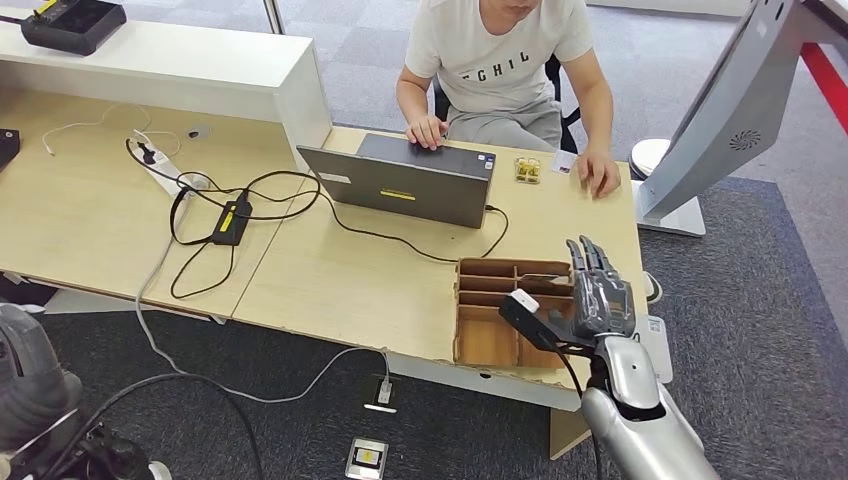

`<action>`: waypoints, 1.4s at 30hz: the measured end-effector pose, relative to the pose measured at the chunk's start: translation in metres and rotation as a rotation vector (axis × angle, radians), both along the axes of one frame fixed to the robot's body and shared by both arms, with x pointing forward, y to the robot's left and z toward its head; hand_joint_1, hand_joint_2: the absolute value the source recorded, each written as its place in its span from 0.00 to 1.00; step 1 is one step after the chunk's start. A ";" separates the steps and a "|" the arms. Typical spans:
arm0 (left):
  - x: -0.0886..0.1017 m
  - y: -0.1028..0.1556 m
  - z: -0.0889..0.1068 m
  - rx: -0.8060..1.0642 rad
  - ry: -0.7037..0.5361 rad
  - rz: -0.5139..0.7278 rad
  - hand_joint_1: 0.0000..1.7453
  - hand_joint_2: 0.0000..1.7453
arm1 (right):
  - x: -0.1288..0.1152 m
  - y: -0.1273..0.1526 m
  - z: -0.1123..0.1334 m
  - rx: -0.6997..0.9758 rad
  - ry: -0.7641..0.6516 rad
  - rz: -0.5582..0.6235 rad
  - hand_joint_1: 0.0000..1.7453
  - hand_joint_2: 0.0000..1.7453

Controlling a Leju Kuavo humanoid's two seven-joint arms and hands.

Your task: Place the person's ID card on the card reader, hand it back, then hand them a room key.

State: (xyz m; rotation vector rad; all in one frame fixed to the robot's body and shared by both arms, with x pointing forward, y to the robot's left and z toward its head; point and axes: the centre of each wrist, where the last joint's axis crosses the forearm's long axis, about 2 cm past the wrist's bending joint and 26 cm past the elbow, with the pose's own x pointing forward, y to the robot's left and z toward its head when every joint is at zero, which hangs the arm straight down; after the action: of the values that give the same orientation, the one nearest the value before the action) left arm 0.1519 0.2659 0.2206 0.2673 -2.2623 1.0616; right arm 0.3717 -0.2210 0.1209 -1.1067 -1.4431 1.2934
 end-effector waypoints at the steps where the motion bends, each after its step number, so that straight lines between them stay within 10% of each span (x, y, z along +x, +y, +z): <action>1: 0.000 0.000 0.000 0.000 0.000 0.000 0.72 1.00 | 0.000 0.000 0.000 -0.001 -0.001 -0.001 0.00 1.00; 33: -0.001 -0.001 0.000 0.025 0.010 0.018 0.79 1.00 | 0.004 0.043 0.032 0.105 -0.050 0.145 0.03 1.00; 42: -0.002 -0.002 -0.001 0.027 0.015 0.025 0.74 1.00 | 0.016 0.048 0.031 0.077 -0.042 0.132 0.32 1.00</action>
State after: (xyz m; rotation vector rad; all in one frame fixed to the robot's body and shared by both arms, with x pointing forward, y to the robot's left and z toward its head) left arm 0.1499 0.2642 0.2200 0.3142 -2.2665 1.0396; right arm 0.3876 -0.1730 0.1524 -1.0079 -1.6064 1.3005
